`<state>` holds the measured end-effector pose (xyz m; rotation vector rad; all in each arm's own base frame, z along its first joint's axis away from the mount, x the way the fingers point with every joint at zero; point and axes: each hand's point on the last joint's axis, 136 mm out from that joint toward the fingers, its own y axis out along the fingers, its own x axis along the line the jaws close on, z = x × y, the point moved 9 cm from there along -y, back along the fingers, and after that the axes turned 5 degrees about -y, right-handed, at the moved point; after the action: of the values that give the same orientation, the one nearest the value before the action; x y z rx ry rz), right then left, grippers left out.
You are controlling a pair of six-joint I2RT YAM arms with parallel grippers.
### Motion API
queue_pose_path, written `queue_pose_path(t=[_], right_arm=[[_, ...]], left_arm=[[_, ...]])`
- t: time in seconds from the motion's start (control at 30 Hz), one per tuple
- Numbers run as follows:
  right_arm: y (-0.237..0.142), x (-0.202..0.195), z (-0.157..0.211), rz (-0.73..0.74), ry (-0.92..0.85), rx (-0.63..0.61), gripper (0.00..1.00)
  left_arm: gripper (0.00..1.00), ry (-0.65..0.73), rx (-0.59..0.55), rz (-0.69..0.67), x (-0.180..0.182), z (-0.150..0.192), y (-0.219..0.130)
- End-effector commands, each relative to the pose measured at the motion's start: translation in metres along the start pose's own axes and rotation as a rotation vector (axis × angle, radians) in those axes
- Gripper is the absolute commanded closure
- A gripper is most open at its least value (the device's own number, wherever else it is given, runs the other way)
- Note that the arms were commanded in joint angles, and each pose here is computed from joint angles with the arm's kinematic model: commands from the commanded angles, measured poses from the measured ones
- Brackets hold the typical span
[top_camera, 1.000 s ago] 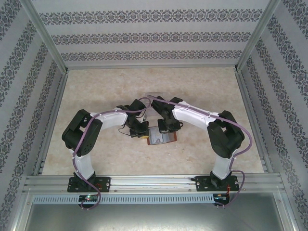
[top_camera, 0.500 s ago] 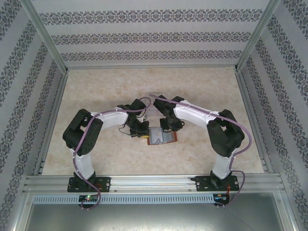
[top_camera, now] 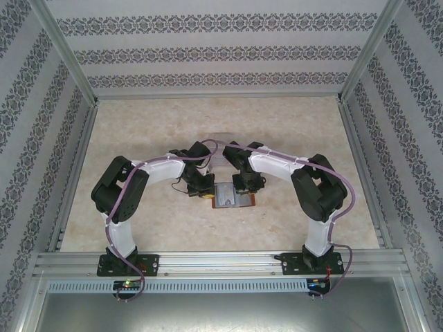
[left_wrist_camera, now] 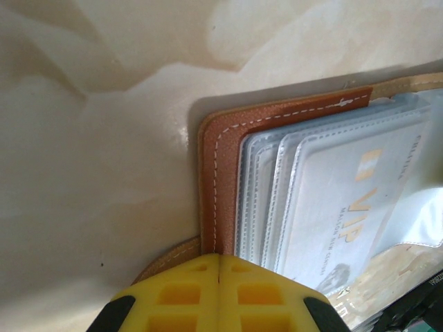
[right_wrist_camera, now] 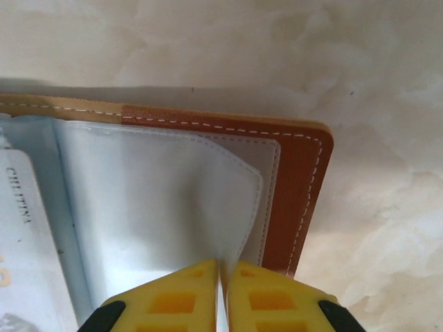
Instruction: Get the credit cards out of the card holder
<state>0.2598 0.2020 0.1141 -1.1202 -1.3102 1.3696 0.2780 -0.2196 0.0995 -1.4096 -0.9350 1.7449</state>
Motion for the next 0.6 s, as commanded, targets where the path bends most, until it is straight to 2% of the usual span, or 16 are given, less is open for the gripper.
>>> queue_pose_path(t=[0.0, 0.2, 0.57], right_arm=[[0.007, -0.007, 0.002, 0.053, -0.008, 0.019, 0.85], [0.002, -0.010, 0.003, 0.081, -0.009, 0.009, 0.72], [-0.015, -0.013, 0.007, 0.085, -0.004, -0.019, 0.70]], left_arm=[[0.97, 0.004, 0.018, -0.077, 0.011, 0.001, 0.012], [0.97, 0.011, 0.016, -0.071, 0.009, 0.002, 0.009], [0.96, 0.040, -0.015, -0.069, 0.003, 0.003, -0.005]])
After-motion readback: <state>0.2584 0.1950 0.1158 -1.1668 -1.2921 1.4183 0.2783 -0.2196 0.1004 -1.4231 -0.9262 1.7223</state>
